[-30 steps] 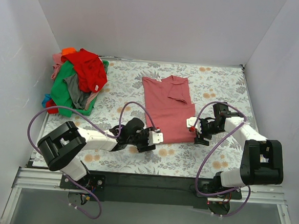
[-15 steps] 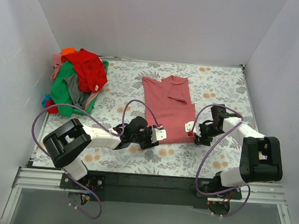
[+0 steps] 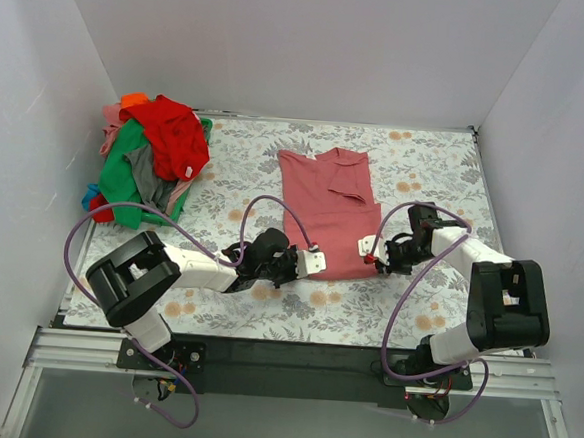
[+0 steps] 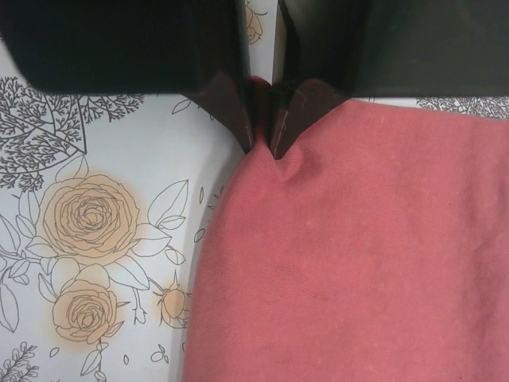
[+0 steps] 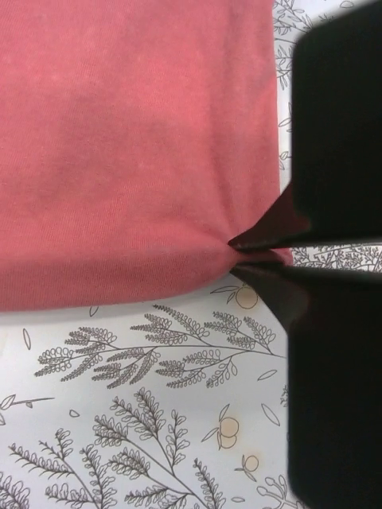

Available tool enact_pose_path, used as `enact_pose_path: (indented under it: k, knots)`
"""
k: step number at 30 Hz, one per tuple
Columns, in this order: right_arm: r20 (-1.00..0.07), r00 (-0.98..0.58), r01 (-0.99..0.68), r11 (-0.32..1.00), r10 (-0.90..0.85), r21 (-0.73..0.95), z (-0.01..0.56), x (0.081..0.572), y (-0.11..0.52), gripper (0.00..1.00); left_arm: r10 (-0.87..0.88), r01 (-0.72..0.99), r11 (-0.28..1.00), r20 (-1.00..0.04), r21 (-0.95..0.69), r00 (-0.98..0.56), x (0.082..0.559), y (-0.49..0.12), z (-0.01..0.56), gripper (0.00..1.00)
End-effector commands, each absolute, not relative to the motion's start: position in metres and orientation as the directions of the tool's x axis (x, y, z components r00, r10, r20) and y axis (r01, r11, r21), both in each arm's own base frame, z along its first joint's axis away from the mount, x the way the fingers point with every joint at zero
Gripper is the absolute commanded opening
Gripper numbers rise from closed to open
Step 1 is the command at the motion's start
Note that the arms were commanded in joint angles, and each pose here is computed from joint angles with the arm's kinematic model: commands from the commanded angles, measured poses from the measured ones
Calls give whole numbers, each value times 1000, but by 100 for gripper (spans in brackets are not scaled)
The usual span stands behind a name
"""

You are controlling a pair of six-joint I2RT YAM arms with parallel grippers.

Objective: Fold and stack the t-shirts
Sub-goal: Fold the tshirt

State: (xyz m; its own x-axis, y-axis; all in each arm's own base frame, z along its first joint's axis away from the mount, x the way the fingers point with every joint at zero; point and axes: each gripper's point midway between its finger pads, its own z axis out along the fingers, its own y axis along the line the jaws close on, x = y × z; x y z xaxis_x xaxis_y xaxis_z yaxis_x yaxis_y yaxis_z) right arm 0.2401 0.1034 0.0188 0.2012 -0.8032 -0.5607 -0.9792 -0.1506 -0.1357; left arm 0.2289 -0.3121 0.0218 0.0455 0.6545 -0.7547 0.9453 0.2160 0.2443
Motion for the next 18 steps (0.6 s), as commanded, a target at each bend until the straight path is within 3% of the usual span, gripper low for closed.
enact_pose_path:
  k: [1, 2, 9, 18]
  knots:
    - [-520, 160, -987, -140, -839, -77, 4, 232, 95, 8, 719, 952, 210, -695, 224, 5, 221, -295, 0, 7]
    - [-521, 150, -989, -132, -840, -72, 4, 232, 95, 1, 718, 952, 209, -696, 222, 5, 220, -294, 0, 3]
    - [-525, 44, -998, -61, -850, 16, 13, 224, 95, 1, 683, 974, 140, -730, 177, 34, 201, -298, 11, 0]
    - [-555, 58, -989, -125, -829, 82, 38, 174, 94, 1, 647, 999, -29, -762, -35, -8, 139, -295, 29, 0]
